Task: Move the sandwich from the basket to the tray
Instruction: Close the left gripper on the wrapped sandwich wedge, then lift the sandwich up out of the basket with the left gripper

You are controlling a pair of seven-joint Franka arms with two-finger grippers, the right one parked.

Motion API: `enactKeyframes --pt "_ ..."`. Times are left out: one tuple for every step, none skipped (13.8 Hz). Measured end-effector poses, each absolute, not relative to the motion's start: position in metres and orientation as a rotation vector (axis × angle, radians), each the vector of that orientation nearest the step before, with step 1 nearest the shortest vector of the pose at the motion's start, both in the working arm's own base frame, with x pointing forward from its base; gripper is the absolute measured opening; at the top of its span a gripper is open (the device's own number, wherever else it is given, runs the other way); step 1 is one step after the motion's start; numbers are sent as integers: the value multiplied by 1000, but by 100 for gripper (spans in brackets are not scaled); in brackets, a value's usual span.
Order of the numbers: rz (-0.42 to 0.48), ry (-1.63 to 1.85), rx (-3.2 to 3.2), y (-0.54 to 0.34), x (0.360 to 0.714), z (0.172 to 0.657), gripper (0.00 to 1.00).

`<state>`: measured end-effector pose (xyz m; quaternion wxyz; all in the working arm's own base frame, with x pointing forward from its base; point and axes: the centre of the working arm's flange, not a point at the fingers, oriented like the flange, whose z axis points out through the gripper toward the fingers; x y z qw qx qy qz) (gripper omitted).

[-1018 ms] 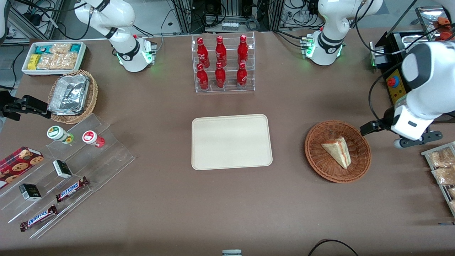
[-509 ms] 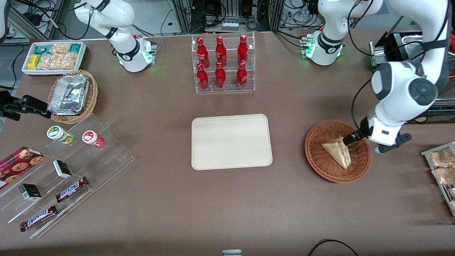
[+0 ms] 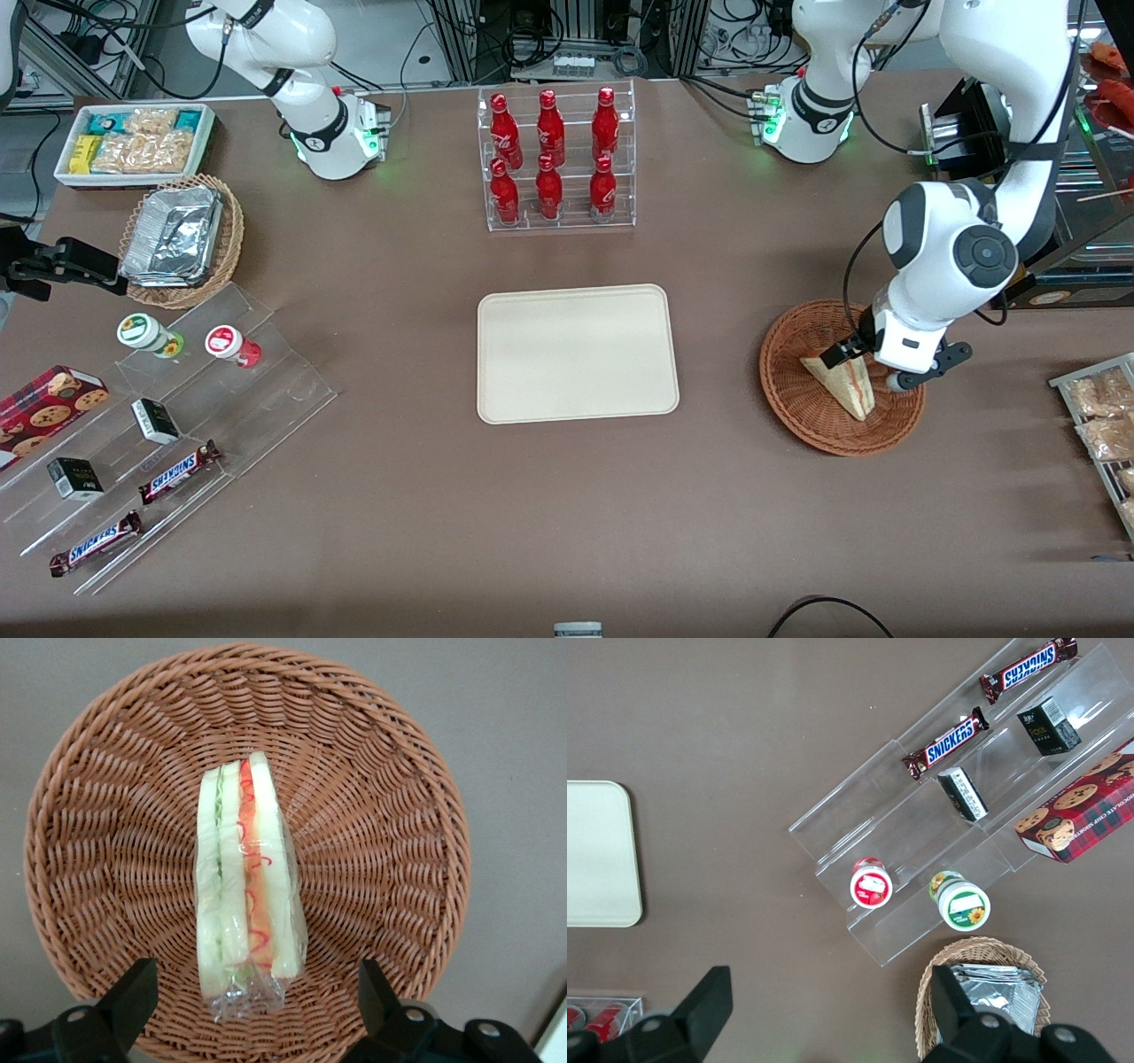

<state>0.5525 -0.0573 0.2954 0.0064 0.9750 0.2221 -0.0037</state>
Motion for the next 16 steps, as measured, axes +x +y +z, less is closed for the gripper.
enactKeyframes --pt "-20 698 3052 -56 552 291 100" --pt "-26 703 3053 -54 552 288 100" --pt "-30 710 3053 -52 552 286 100" --pt "-31 718 3052 -49 552 285 100" --pt "-29 725 3050 -47 553 284 100" --pt "-28 730 3049 -45 553 281 100" --pt "-37 733 3050 -44 552 277 100" --pt "-46 734 3052 -44 551 272 100" --pt "-47 734 3053 -44 552 268 100" --pt "-43 734 3052 -44 552 264 100" --pt "-38 734 3051 -44 553 261 100" --pt "-36 734 3051 -44 553 257 96" --pt "-35 735 3051 -44 554 255 96" --pt "-33 736 3050 -44 554 254 89" --pt "-32 740 3049 -44 554 254 79" --pt "-29 748 3046 -44 554 254 66"
